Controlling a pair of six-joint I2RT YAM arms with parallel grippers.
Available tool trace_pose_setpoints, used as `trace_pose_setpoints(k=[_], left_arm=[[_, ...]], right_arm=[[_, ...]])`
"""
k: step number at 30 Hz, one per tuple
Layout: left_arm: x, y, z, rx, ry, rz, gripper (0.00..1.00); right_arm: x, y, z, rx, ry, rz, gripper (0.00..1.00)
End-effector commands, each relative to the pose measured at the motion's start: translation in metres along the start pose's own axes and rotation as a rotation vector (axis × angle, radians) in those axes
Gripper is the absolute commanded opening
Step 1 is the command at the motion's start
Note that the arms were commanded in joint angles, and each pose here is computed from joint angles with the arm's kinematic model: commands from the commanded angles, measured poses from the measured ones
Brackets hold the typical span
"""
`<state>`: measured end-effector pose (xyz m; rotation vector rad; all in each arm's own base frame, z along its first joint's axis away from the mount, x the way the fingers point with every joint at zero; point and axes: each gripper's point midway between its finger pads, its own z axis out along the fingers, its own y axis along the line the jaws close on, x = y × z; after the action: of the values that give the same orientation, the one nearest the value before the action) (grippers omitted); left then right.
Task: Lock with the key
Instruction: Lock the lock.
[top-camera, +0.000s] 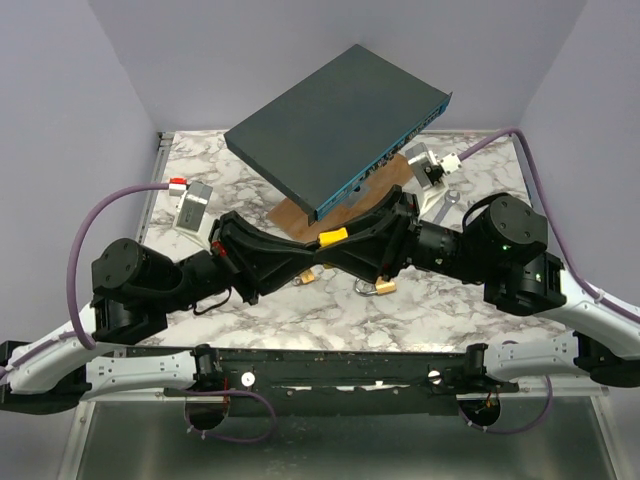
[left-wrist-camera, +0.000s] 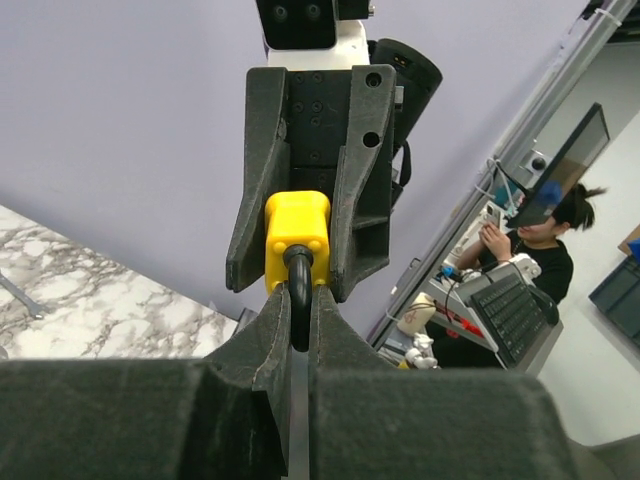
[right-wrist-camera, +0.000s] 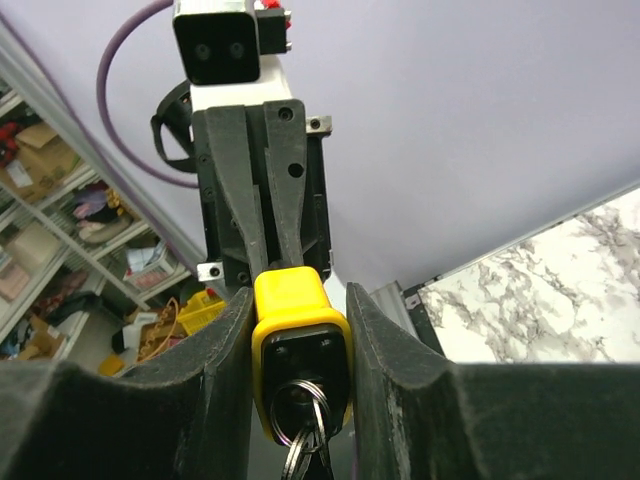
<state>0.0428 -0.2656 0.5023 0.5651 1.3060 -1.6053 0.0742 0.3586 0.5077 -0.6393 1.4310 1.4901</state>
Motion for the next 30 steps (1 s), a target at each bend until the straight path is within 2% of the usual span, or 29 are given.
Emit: trace_pose_setpoints(k=[1,3,8,13,17,23,30], left_arm=[[0.208,0.055,-0.011,-0.063,0.715,-0.179,0.0],[0.205,0.056,-0.008,-0.068,0.704,-0.182,0.0],[0.197,0.059,-0.01,-0.055,0.663,-0.19,0.0],[0.162,0.061,-0.016,-0.081,0.547,-0.082,0.0],[0.119,0.045,-0.024,-0.038,0.402,0.002,0.0],[0.08,0.021,-0.042,0.025,0.314,0.082,0.0],[0.062,0.013,-0.061,0.024,0.277,0.118,0.0]], right_arm=[[0.121,-0.106,0.059,0.329,0.183,0.037,0.01],[0.133,-0.109,0.059,0.35,0.196,0.048,0.01],[0.13,-0.114,0.051,0.396,0.195,0.028,0.01],[0.102,-0.102,0.038,0.371,0.146,-0.012,0.02],[0.082,-0.082,0.026,0.282,0.11,-0.053,0.37],[0.06,-0.043,0.001,0.083,0.077,-0.14,0.72],[0.049,-0.024,-0.041,-0.019,0.059,-0.234,0.86]])
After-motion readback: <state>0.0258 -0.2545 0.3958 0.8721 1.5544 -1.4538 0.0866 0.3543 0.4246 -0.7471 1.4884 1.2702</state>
